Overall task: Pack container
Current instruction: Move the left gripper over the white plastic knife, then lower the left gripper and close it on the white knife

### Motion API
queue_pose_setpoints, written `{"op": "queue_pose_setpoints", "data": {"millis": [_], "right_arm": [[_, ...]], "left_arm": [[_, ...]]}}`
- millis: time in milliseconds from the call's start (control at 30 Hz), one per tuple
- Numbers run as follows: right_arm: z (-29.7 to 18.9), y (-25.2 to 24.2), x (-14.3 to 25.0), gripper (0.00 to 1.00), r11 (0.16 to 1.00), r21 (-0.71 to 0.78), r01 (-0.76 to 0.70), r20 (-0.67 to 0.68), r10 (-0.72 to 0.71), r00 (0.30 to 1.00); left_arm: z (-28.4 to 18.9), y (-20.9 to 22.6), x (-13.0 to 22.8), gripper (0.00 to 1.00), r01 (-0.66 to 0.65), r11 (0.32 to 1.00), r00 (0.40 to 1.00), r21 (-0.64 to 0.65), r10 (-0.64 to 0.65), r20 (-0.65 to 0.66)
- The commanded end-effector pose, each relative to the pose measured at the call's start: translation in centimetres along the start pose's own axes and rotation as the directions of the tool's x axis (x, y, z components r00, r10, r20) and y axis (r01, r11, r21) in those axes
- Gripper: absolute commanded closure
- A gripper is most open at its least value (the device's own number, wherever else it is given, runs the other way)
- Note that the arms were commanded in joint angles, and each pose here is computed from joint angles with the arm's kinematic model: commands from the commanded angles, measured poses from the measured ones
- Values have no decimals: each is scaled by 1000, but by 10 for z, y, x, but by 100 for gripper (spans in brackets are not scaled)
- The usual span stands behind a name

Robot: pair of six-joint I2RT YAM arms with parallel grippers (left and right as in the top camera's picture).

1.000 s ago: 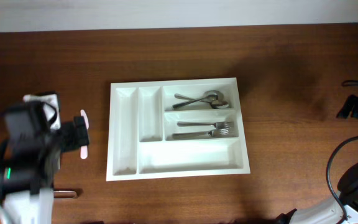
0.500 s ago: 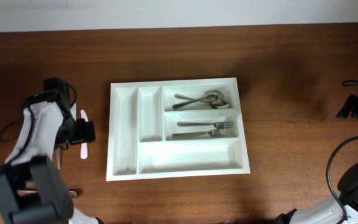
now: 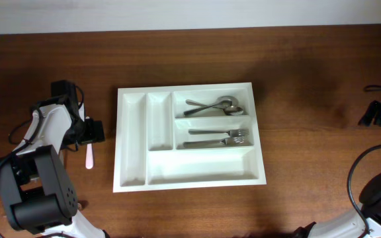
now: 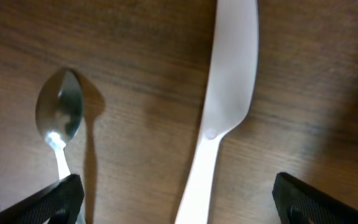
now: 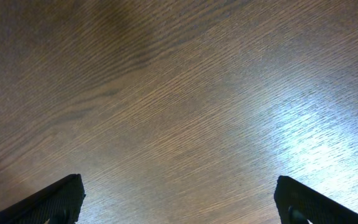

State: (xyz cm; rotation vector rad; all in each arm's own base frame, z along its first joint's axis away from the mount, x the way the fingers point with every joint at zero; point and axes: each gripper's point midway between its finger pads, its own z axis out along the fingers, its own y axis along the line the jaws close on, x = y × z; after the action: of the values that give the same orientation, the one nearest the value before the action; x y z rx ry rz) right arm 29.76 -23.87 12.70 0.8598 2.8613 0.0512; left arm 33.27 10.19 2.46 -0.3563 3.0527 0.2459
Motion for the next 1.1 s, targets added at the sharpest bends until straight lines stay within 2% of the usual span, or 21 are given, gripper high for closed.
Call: {"op": "queue_pose_setpoints", "data": {"millis": [0,133,600,700,1067], "right_arm": [[2,-1,0,1,1000,2,-13,-4,13,1000],[2,-1,0,1,1000,2,-13,-4,13,1000],[2,-1,0,1,1000,2,-13,-4,13,1000],[2,-1,0,1,1000,2,-13,-4,13,1000],[2,-1,0,1,1000,2,-13,-4,13,1000]], "left_arm": [[3,-10,-2,1,14,998,1000,63,-14,0],[5,-21,-1,1,14,992,1000,124,-12,-11],[15,2,-3,1,42,990,999,133,-41,-14],[14,-1,-3,1,-16,987,1000,160,17,-2],[19,-5,-4,1,-72,982,997,173,72,5]]}}
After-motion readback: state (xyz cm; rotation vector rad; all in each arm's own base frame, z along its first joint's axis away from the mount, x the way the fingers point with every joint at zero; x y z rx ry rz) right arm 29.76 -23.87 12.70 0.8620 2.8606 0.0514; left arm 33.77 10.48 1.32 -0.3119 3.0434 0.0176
